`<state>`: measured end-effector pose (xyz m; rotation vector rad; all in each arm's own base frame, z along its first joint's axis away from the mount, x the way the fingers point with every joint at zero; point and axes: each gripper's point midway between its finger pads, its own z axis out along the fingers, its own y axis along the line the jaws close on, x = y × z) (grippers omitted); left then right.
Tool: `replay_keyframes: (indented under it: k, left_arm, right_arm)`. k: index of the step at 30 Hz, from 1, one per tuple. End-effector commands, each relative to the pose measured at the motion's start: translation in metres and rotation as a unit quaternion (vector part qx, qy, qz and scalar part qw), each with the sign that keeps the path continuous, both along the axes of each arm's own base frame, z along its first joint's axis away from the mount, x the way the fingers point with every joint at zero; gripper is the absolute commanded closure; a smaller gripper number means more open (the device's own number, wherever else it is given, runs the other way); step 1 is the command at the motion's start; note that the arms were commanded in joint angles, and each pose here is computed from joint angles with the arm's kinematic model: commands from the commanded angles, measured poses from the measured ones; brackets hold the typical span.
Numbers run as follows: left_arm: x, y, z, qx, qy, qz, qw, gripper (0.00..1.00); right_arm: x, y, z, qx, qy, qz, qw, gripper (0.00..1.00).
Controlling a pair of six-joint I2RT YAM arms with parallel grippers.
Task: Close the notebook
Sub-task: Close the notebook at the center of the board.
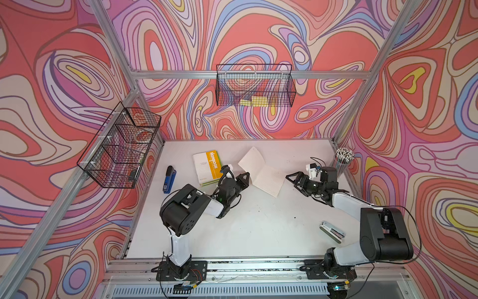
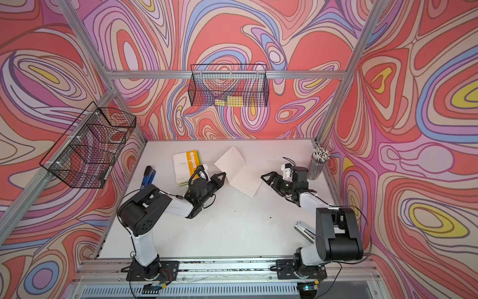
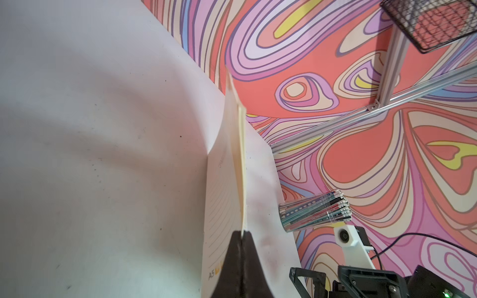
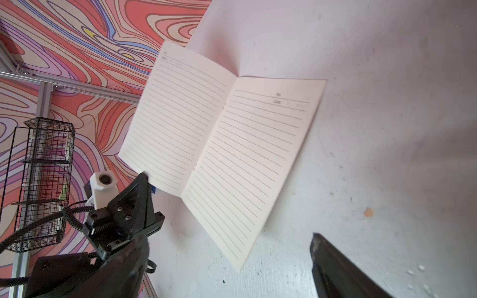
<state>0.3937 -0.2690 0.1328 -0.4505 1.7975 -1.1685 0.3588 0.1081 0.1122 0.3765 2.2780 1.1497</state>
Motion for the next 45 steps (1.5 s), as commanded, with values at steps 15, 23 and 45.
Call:
replay_keyframes:
  k: [15, 23, 45]
  left_arm:
    - [-0.080, 0.045, 0.033, 0.307, -0.066, 0.042, 0.949, 1.00]
    - [-0.093, 0.039, 0.022, 0.411, -0.073, 0.034, 0.908, 1.00]
    - [-0.126, -0.038, -0.043, 0.663, -0.130, -0.097, 0.731, 1.00]
  right_arm:
    - [-0.033, 0.017, -0.007, 0.012, 0.024, 0.025, 0.999, 0.02]
    - [-0.030, 0.019, 0.001, 0.013, 0.019, 0.031, 0.999, 0.02]
    - [-0.019, 0.041, 0.031, 0.037, 0.009, 0.085, 0.996, 0.02]
